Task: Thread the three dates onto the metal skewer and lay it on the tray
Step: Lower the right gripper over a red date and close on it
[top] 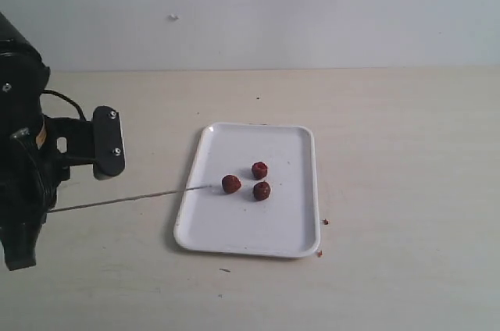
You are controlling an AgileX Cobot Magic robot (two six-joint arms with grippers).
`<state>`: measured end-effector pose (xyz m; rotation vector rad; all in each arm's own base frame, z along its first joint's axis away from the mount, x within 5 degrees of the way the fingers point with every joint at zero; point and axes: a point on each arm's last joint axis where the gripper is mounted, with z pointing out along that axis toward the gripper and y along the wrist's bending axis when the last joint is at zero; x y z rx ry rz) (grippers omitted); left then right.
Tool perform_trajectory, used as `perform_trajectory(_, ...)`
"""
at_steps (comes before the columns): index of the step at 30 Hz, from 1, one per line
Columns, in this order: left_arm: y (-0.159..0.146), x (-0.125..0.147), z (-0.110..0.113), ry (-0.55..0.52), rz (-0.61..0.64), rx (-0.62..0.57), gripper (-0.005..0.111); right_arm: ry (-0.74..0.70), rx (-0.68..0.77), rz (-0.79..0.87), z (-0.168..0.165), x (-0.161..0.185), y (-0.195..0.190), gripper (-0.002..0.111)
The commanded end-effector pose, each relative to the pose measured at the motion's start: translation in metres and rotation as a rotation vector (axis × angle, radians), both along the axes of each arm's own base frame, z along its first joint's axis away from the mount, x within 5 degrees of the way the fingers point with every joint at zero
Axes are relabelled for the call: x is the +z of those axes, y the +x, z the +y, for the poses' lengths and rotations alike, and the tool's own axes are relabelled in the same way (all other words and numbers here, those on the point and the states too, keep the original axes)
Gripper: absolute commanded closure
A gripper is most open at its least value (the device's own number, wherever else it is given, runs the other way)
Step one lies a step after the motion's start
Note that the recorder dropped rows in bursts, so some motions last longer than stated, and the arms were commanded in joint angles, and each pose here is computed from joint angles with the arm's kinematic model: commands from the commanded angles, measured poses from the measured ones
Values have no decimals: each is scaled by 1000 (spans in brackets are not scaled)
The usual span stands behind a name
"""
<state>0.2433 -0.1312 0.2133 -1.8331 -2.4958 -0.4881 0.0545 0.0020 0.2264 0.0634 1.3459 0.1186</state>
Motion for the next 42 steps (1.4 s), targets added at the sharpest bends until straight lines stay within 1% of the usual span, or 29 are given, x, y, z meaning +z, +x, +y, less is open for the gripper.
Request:
perform_trajectory(1, 16, 0, 26, -140, -26, 202, 107, 86, -2, 106, -2, -2, 0, 108)
perform_trajectory(2, 19, -1, 32, -151, -25, 228, 107, 99, 0, 106, -2, -1, 0, 108)
perform_trajectory(4, 21, -4, 41, -164, -11, 223, 107, 107, 6, 95, -1, 1, 2, 108)
perform_trajectory(6, 22, -9, 47, -174, -14, 168, 107, 133, 17, 87, -1, 3, 6, 108)
perform_trajectory(10, 22, -22, 45, -202, -61, 19, 107, 168, 40, 66, 1, 15, 18, 108)
perform_trajectory(13, 25, -27, 43, -232, -122, -44, 107, 148, 36, 128, 1, 32, 36, 108)
perform_trajectory(14, 27, -27, 41, -249, -156, -65, 107, 98, 34, 188, 2, 43, 54, 108)
perform_trajectory(16, 28, -27, 41, -250, -167, -74, 107, 25, 36, 281, 3, 54, 88, 108)
perform_trajectory(17, 28, -27, 41, -250, -167, -74, 107, -32, 38, 331, 4, 56, 105, 108)
perform_trajectory(18, 28, -27, 41, -250, -167, -74, 107, -115, 36, 389, 4, 65, 130, 108)
perform_trajectory(19, 28, -27, 41, -250, -167, -74, 107, -163, 28, 443, 3, 69, 148, 108)
perform_trajectory(20, 28, -27, 41, -250, -167, -74, 107, -272, 22, 523, 4, 72, 174, 108)
perform_trajectory(21, 28, -27, 41, -250, -167, -74, 107, -349, 23, 557, 5, 74, 188, 108)
perform_trajectory(22, 28, -27, 41, -250, -167, -74, 107, -476, 41, 610, 13, 75, 214, 108)
perform_trajectory(23, 29, -27, 41, -253, -173, -75, 107, -554, 72, 617, 25, 79, 235, 108)
perform_trajectory(25, 29, -27, 40, -254, -175, -76, 107, -704, 127, 656, 44, 72, 256, 108)
perform_trajectory(27, 28, -27, 41, -252, -171, -75, 107, -952, 193, 713, 69, 66, 275, 108)
perform_trajectory(28, 27, -27, 41, -249, -156, -64, 107, -1109, 255, 802, 90, 53, 290, 108)
perform_trajectory(29, 26, -28, 42, -244, -145, -61, 107, -1203, 304, 854, 101, 47, 296, 108)
perform_trajectory(30, 24, -28, 43, -235, -127, -57, 107, -1427, 454, 972, 123, 33, 299, 108)
perform_trajectory(31, 24, -28, 43, -230, -116, -52, 107, -1538, 544, 995, 131, 30, 301, 108)
perform_trajectory(32, 23, -29, 44, -225, -107, -47, 107, -1612, 647, 1029, 140, 24, 302, 108)
perform_trajectory(34, 21, -29, 45, -214, -85, -41, 107, -1631, 775, 1029, 155, 15, 310, 108)
perform_trajectory(36, 18, -30, 46, -201, -59, -35, 107, -1573, 860, 991, 171, 7, 324, 108)
perform_trajectory(37, 18, -30, 47, -193, -51, -35, 107, -1543, 935, 970, 182, -1, 333, 104)
perform_trajectory(39, 18, -30, 47, -192, -51, -36, 107, -1531, 982, 931, 192, -5, 342, 95)
perform_trajectory(42, 17, -30, 48, -173, -42, -43, 107, -1489, 1044, 886, 204, -14, 352, 73)
